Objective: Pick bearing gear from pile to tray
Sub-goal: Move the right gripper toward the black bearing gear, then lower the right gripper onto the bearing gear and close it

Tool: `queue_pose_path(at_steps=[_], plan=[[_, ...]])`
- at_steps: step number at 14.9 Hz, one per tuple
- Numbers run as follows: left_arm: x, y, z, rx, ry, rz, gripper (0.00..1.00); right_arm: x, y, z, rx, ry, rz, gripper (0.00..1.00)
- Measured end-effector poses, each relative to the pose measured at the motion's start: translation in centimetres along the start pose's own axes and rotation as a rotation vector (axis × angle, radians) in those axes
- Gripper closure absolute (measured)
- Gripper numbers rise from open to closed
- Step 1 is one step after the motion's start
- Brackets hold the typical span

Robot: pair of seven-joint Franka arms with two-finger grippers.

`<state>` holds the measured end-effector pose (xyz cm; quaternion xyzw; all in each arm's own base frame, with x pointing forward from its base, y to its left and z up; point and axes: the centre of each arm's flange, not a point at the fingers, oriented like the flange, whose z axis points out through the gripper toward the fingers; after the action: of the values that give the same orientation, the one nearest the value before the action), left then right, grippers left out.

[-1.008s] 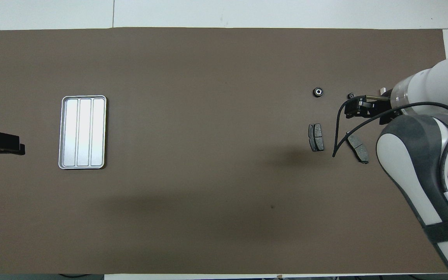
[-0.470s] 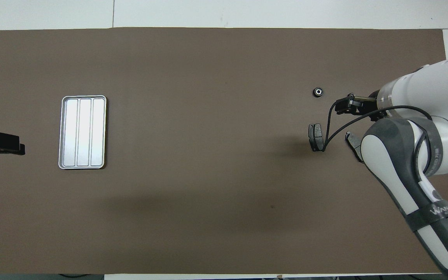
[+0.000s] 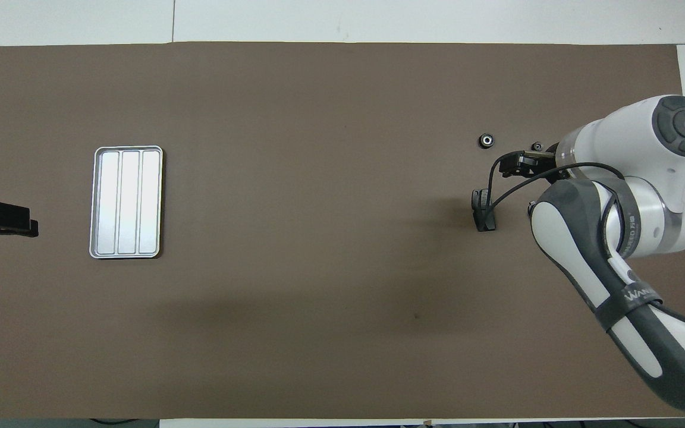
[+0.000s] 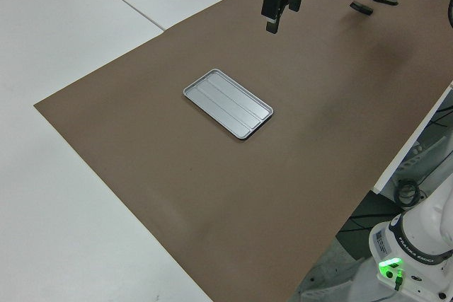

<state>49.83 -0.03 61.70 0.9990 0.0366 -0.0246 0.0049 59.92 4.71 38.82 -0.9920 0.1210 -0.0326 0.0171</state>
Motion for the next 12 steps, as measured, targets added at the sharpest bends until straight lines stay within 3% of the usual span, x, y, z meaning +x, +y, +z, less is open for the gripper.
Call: queue_pose_path(at_steps=[4,12], plan=[[0.0,0.0,0.0,0.000,0.000,0.000,0.00,1.0,0.0,3.5,0.012,0.022,0.094,0.00],[0.0,0.0,0.0,0.000,0.000,0.000,0.00,2.0,-0.7,7.2,0.026,0.059,0.095,0.00]])
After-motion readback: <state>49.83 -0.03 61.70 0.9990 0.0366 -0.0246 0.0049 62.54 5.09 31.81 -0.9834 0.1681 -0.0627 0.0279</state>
